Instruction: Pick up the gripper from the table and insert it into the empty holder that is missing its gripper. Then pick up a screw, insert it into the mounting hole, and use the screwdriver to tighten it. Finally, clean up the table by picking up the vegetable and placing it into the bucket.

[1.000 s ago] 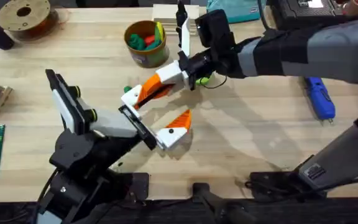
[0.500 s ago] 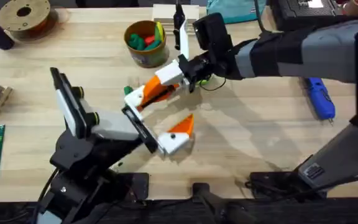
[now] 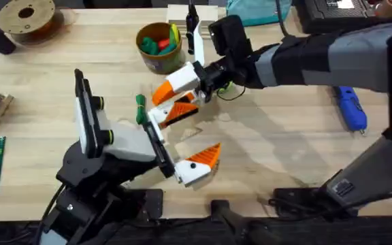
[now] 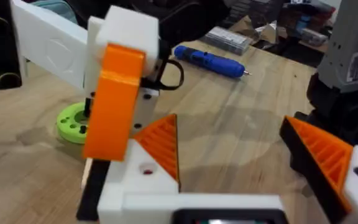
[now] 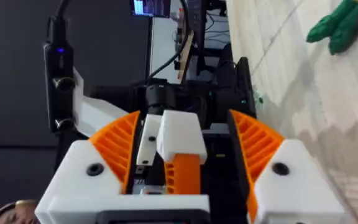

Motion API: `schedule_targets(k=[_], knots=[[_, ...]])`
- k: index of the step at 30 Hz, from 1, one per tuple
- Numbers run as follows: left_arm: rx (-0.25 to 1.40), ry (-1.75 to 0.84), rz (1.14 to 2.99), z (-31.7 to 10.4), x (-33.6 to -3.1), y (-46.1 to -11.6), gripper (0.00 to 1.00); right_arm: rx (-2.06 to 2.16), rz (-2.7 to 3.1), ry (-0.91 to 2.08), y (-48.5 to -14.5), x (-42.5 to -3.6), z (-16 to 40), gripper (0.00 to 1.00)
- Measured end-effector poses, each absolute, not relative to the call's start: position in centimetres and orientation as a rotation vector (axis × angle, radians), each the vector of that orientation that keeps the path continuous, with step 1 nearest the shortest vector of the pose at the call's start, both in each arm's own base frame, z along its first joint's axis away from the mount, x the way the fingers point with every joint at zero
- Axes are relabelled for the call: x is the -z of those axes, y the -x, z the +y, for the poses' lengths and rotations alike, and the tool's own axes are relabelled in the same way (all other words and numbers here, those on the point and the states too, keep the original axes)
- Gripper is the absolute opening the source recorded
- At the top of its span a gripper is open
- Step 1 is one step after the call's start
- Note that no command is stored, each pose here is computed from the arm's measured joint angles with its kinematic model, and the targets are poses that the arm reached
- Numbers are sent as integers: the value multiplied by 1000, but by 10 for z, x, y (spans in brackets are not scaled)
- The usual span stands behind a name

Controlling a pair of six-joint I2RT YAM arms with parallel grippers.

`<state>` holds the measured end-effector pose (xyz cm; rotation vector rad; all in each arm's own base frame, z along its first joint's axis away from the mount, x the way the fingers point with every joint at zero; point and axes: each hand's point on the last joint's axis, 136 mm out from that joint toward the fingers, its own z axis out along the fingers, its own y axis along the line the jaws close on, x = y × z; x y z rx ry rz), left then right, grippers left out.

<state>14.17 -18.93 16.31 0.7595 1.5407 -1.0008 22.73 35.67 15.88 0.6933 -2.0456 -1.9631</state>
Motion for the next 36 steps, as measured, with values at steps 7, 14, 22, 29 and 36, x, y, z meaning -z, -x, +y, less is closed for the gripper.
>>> schedule_targets(k=[7,14,22,29,36], knots=[[1004,-763,1540,-190,-163,-141,987,1978,-2217,-594,-264,-148,344,788],[1005,-764,1540,-190,-163,-141,987,1963,-2530,-421,-327,-137,310,791],[1005,-764,1540,-190,-163,-141,987,1484,-3057,-413,-354,-145,257,794],[1005,-764,1540,-190,-163,-141,987,738,-3347,-887,-355,-116,232,795],[1005,-764,1540,-190,-163,-141,987,281,-3353,-1168,-359,-92,223,618]])
